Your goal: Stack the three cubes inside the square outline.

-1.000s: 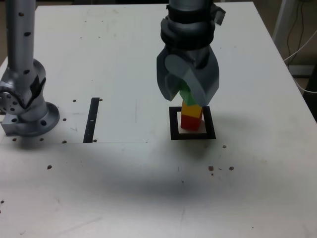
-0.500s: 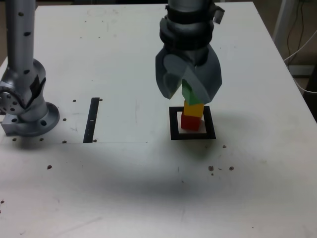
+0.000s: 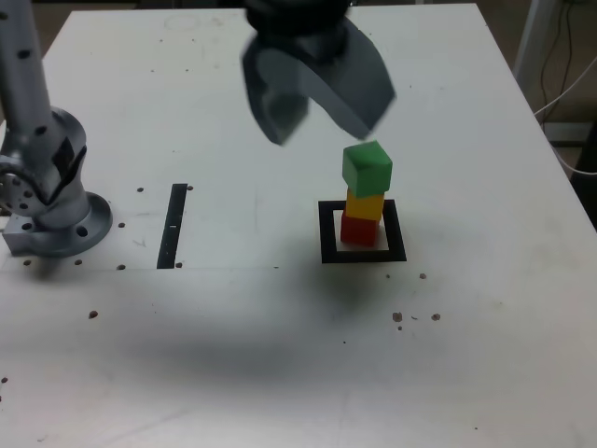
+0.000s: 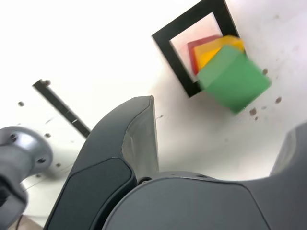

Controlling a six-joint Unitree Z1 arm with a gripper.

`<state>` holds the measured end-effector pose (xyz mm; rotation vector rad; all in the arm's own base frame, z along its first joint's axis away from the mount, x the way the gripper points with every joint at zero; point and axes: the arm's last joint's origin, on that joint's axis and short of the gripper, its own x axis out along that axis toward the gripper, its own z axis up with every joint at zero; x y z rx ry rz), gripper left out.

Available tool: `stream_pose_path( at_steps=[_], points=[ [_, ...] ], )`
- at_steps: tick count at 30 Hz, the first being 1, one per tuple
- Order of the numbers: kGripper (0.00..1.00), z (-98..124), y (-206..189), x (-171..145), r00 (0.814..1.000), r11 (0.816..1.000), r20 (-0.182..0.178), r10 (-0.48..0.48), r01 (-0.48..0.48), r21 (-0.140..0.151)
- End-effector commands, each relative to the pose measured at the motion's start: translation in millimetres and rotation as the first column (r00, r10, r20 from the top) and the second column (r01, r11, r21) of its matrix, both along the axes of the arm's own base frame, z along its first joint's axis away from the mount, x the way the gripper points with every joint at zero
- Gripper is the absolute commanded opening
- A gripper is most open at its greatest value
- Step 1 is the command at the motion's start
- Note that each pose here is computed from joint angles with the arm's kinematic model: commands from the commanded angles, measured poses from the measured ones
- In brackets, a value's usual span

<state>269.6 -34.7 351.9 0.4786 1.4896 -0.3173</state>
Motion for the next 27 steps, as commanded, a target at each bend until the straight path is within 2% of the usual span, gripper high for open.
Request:
stream_pose_path(
  at_steps=[1, 4, 8, 12, 16, 20, 23, 27],
  points=[
    [1.00, 7.0, 3.7, -15.2, 1.000, 1.000, -0.001, 0.009, -0.009, 0.003],
    [1.00, 5.4, 9.3, -33.2, 0.999, 1.000, -0.032, 0.027, -0.026, 0.008],
    [1.00, -7.0, 16.6, -56.7, 0.994, 0.998, -0.085, 0.066, -0.065, 0.011],
    [1.00, -25.3, 21.1, -75.9, 0.985, 0.993, -0.125, 0.119, -0.120, -0.001],
    [1.00, -44.0, 25.3, -99.5, 0.975, 0.981, -0.121, 0.185, -0.190, -0.030],
    [1.00, -54.6, 26.1, -115.6, 0.963, 0.967, -0.119, 0.244, -0.250, -0.042],
    [1.00, -58.8, 26.7, -121.7, 0.951, 0.957, -0.133, 0.280, -0.287, -0.036],
    [1.00, -63.5, 28.0, -127.2, 0.930, 0.941, -0.155, 0.333, -0.339, -0.013]
  ],
)
